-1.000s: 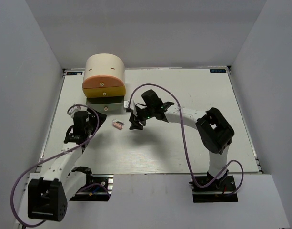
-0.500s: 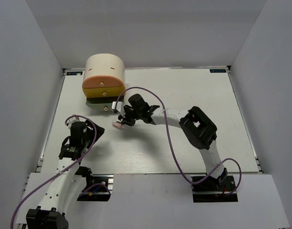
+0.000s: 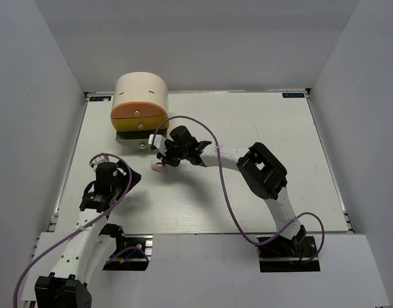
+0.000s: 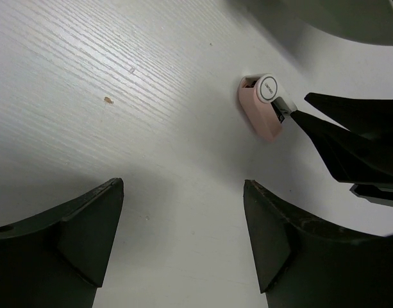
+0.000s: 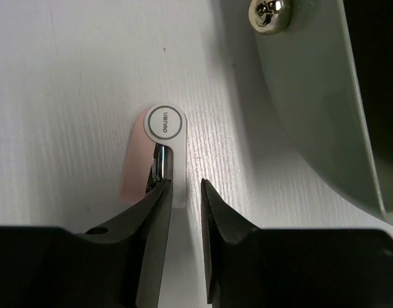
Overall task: Sort the stationery into containers
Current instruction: Pick up the stapler from the center of the board.
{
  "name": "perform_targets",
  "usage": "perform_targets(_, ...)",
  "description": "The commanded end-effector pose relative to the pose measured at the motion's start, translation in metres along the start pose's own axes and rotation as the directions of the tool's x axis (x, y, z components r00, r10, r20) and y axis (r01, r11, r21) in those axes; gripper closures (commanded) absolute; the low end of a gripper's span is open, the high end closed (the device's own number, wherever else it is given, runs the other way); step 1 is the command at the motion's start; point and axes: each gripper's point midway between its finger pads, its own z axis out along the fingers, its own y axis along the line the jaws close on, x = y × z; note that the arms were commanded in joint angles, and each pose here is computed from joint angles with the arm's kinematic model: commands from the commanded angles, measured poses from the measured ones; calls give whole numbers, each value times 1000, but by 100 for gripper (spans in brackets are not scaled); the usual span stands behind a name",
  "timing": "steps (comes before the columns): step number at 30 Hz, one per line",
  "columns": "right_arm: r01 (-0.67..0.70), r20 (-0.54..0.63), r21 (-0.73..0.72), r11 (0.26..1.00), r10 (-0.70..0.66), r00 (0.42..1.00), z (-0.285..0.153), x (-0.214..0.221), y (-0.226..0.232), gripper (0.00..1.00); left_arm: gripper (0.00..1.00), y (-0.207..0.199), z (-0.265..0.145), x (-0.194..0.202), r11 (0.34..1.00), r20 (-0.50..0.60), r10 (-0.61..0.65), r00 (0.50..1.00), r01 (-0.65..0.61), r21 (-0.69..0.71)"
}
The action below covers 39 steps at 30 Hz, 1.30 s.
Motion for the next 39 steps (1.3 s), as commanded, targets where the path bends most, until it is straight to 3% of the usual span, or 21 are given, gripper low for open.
perform_targets(1,13,56,-9,1000,-12,998,5,-19,-4,69,15,-7,-4,-12,1000,31,16,999,-16,13)
perform_targets(13,35,39,-67,997,-33,999,7,-8,6,68,15,-8,-6,-13,1000,37,15,999,-16,19)
perform_targets(21,41,33,-131,991,-37,999,10,3,19,76,15,-8,-7,-13,1000,37,15,999,-16,19)
perform_targets(24,48,30,-143,989,-44,999,11,5,22,84,15,-6,-7,-14,1000,44,15,999,-16,13)
perform_targets(25,51,34,-149,988,-46,998,10,3,24,96,15,-6,-7,-14,1000,44,15,999,-16,13)
perform_targets(26,54,33,-149,987,-49,998,9,4,23,100,15,-8,-8,-15,1000,50,14,999,-15,19)
perform_targets(34,66,38,-161,985,-60,997,3,4,27,100,15,-7,-10,-15,1000,50,5,999,-6,19)
perform_targets(39,38,85,-106,994,-29,996,-5,-23,14,74,15,-8,-12,-15,1000,58,-5,998,4,27)
